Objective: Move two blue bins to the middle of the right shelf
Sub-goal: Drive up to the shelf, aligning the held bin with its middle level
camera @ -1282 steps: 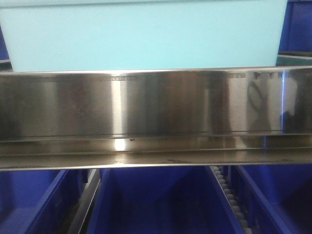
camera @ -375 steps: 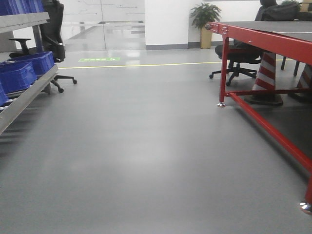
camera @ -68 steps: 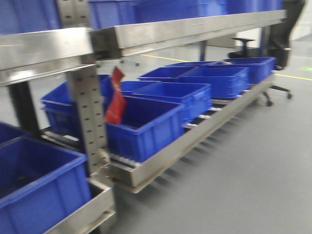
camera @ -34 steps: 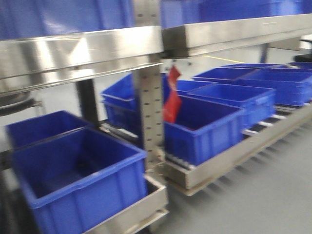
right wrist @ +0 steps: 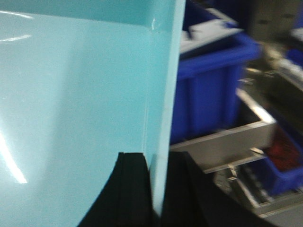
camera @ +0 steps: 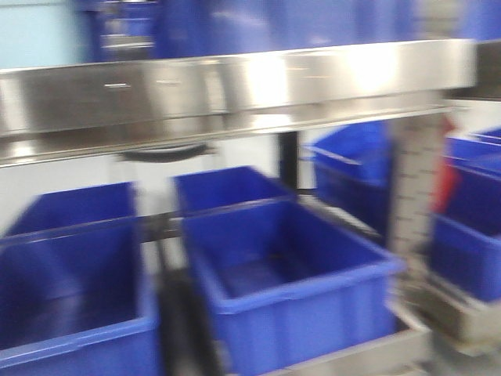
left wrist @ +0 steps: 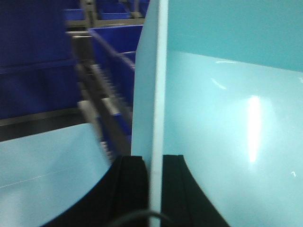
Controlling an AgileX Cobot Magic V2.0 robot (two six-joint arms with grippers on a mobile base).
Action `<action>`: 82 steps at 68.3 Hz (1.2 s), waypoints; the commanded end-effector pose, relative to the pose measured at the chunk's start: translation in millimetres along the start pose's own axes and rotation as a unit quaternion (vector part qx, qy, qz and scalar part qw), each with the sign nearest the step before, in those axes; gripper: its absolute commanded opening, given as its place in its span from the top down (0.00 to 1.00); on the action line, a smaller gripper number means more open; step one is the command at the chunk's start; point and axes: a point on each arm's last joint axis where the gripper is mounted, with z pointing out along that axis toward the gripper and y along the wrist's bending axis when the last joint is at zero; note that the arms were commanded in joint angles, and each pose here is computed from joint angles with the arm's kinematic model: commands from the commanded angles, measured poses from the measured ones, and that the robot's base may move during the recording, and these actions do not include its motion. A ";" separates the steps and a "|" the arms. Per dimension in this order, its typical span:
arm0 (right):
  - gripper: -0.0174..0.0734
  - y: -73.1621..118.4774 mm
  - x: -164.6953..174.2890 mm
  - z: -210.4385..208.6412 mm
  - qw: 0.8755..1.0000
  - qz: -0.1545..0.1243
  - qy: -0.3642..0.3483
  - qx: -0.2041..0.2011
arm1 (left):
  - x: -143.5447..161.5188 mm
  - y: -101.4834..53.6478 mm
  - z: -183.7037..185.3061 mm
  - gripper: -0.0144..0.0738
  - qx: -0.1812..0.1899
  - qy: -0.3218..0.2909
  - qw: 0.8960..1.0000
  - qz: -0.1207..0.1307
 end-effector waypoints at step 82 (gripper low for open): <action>0.99 6.4 -3.0 -0.1 1.000 -0.003 -0.015 -0.022 | -14.9 -9.4 -13.7 0.96 0.061 -0.058 0.996 -0.027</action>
